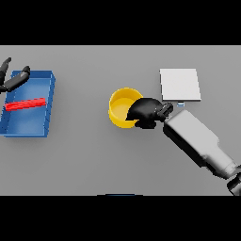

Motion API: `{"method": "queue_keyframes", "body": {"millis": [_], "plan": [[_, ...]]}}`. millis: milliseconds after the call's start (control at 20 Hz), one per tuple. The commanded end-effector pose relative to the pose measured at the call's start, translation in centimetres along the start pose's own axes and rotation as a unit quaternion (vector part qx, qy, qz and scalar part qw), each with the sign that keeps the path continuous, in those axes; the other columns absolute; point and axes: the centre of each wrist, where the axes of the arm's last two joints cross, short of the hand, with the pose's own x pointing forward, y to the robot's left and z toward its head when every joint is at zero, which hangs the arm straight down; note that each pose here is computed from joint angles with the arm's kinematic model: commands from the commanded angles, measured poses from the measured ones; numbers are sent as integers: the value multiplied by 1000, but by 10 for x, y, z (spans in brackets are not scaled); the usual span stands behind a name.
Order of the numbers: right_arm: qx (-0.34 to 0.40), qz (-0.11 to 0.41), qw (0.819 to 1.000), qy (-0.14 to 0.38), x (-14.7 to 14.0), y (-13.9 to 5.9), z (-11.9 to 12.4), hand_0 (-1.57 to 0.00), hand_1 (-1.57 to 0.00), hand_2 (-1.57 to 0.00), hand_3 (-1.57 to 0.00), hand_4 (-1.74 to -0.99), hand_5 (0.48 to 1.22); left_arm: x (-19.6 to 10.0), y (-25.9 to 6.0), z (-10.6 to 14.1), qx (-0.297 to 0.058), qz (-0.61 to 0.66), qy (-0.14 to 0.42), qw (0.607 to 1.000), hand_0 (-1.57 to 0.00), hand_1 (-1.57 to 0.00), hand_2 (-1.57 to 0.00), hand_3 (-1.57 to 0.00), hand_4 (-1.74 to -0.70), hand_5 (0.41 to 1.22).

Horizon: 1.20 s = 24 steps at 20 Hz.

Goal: Pick up the red beaker and tilt it to pour out 1 green nut into yellow bowl. Pick up the yellow bowl and place it on the metallic measuring scale.

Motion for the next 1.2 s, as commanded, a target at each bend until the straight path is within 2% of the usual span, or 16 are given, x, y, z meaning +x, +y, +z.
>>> {"method": "queue_keyframes", "body": {"millis": [0,100,350,450,650,700,850,1150], "plan": [[-2,3,1000,0,2,-1,0,-1494,-1491,-1362,-1198,-1714,1203,0,1,0,3,2,2,1000,1,1,1,1,-786,704],[-5,1,1000,-7,2,-10,8,-1522,-1520,-1415,-1185,-1724,1209,-3,1,-1,4,-2,10,1000,1,1,1,1,-778,704],[-17,2,1000,23,-2,-33,32,-1555,-1554,-1491,-1153,-1735,1217,5,4,1,4,-2,-5,1000,1,1,1,1,-776,702],[-26,9,999,39,-2,-37,41,-1561,-1560,-1433,-1215,-1737,1219,3,3,2,3,3,-6,1000,1,1,1,1,-782,702],[-36,7,998,47,2,-36,56,-1567,-1567,-1507,-1179,-1739,1219,6,5,0,1,11,-4,1000,1,1,1,1,-799,704],[-40,0,997,59,-3,-41,63,-1520,-1567,-1520,-1179,-1740,1219,2,6,2,2,11,-3,1000,1,1,1,1,-800,704],[-61,4,993,98,-13,-52,75,-1545,-1569,-1487,-1183,-1740,1220,2,2,5,-5,20,0,1000,1,1,1,1,-820,717],[-107,1,981,160,-58,-54,88,-1564,-1571,-1542,-1153,-1741,1221,6,6,5,2,26,11,1000,1,1,1,1,-844,739]]}}
